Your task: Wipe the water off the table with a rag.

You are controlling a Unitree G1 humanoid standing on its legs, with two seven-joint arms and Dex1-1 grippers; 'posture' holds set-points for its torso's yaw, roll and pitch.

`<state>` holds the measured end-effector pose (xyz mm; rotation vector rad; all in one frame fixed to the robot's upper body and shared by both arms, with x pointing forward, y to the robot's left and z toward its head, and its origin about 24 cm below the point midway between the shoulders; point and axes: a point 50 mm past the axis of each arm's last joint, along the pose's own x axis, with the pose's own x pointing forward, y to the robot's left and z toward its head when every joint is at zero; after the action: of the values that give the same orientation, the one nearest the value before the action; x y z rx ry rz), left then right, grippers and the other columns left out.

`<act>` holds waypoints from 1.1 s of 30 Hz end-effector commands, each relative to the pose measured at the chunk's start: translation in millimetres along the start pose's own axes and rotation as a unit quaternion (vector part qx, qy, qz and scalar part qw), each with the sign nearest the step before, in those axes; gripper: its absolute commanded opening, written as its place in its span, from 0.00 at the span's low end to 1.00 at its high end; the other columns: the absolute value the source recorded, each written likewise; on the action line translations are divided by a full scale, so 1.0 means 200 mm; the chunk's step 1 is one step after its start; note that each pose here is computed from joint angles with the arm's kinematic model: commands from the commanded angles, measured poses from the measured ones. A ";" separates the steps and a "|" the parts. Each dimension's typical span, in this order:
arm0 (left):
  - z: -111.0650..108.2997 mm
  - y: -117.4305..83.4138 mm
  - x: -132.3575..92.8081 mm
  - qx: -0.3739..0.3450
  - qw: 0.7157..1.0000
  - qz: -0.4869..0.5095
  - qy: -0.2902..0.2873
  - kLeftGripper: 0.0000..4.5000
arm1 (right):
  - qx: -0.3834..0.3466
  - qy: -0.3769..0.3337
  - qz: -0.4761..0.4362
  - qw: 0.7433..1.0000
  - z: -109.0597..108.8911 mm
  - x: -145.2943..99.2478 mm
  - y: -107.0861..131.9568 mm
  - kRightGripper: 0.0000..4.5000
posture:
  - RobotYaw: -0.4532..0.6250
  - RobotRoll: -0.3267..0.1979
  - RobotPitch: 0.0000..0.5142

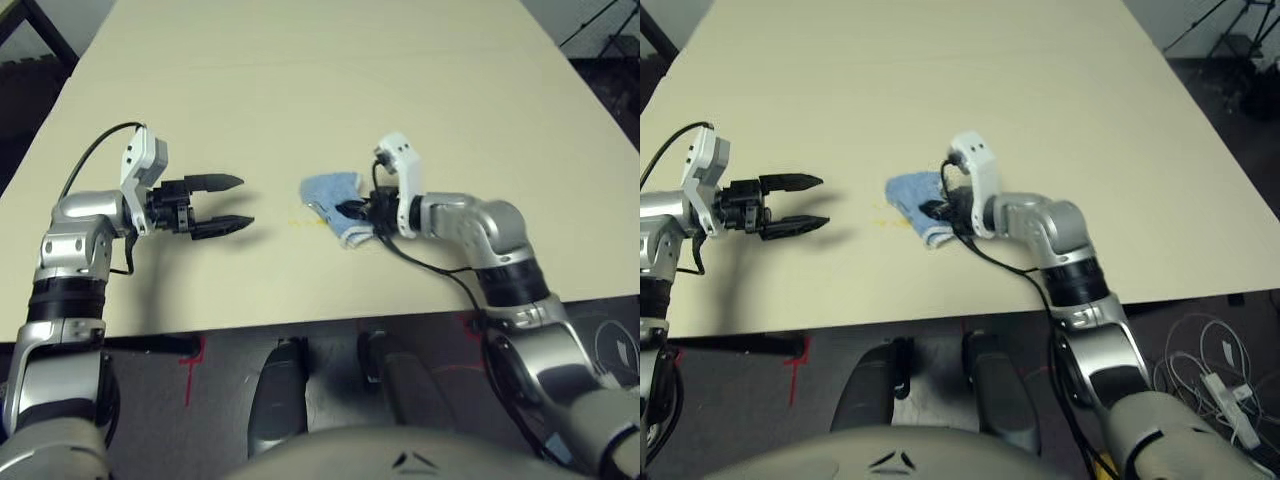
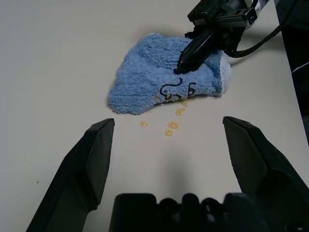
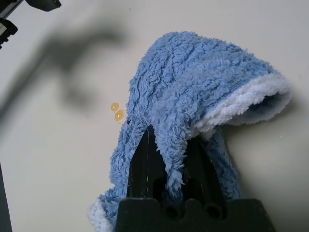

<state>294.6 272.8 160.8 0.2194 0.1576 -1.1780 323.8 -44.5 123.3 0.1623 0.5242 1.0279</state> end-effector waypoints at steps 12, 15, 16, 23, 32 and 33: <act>-0.01 0.01 -0.02 0.001 1.000 0.008 0.018 1.00 | 0.014 0.039 0.066 0.997 -0.03 0.34 0.22 0.01 | 0.59 0.62 0.46; -0.01 0.02 -0.02 0.001 1.000 0.010 0.018 1.00 | 0.011 0.043 0.064 0.997 -0.04 0.38 0.24 0.01 | 0.60 0.62 0.46; -0.01 0.02 -0.03 0.001 1.000 0.012 0.018 1.00 | 0.011 0.045 0.064 0.997 -0.04 0.39 0.23 0.01 | 0.60 0.62 0.46; -0.01 0.03 -0.04 0.000 1.000 0.020 0.019 1.00 | 0.006 0.047 0.043 0.998 -0.02 0.30 0.12 0.01 | 0.60 0.62 0.46; -0.02 0.06 -0.05 -0.002 0.999 0.031 0.021 1.00 | -0.024 0.062 -0.010 0.998 0.01 -0.01 -0.09 0.01 | 0.59 0.62 0.46; -0.02 0.07 -0.06 -0.002 0.999 0.033 0.021 1.00 | -0.027 0.065 -0.017 0.997 0.01 -0.05 -0.12 0.01 | 0.58 0.62 0.46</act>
<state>302.6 285.7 161.5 0.2240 0.1700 -1.1131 341.3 -45.6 137.7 0.0597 0.5190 1.0817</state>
